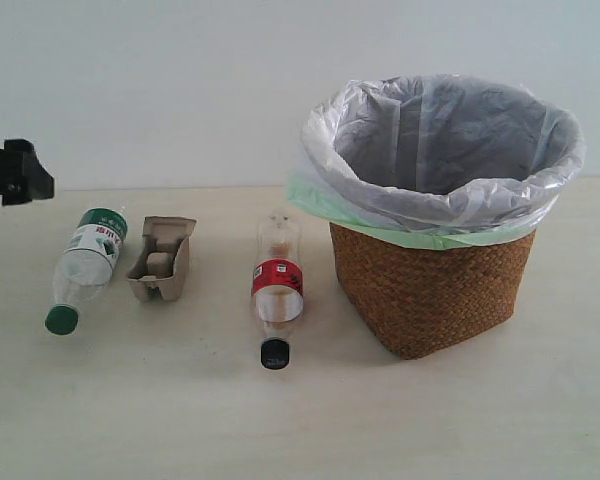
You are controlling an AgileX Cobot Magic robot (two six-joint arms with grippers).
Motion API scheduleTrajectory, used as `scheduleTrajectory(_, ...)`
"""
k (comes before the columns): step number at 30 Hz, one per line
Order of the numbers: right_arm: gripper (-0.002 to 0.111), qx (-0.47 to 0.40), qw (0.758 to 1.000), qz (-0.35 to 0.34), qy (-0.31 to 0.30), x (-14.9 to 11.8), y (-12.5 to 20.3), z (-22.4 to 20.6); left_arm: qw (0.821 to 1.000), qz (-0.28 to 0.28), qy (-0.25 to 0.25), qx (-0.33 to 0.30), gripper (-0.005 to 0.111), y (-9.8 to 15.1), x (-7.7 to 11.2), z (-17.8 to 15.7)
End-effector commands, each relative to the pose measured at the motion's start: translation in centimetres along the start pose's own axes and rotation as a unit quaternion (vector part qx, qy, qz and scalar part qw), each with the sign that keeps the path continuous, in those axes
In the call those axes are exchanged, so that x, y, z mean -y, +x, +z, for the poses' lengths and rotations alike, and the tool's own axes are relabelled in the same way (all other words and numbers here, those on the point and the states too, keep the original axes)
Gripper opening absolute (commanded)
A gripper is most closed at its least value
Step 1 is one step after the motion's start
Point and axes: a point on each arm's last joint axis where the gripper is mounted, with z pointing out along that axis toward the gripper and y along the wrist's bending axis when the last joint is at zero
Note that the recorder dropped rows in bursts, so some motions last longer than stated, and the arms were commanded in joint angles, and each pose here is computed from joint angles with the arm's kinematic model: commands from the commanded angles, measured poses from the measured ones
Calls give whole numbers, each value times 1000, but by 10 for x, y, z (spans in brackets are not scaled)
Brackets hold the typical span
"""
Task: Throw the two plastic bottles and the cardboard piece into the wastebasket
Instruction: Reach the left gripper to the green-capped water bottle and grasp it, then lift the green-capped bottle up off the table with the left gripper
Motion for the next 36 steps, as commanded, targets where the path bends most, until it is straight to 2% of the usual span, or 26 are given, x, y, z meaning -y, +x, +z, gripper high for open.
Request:
scheduleTrajectory(1, 0, 5, 1000, 0, 3, 0, -1, 0, 1000, 4, -8, 0, 107, 7, -3, 38)
scheduleTrajectory(4, 0, 5, 1000, 0, 3, 0, -1, 0, 1000, 3, -11, 1, 107, 5, -5, 59)
scheduleTrajectory(10, 0, 5, 1000, 0, 3, 0, -1, 0, 998, 7, 0, -63, 107, -5, -5, 100)
scheduleTrajectory(17, 0, 5, 1000, 0, 3, 0, -1, 0, 995, 13, 3, -104, 107, 6, -7, 141)
scheduleTrajectory(24, 0, 5, 1000, 1, 3, 0, -1, 0, 992, 36, 5, -123, 107, 19, -8, 163)
scheduleTrajectory(36, 0, 5, 1000, 1, 3, 0, -1, 0, 993, 41, 3, -109, 107, 22, -8, 171)
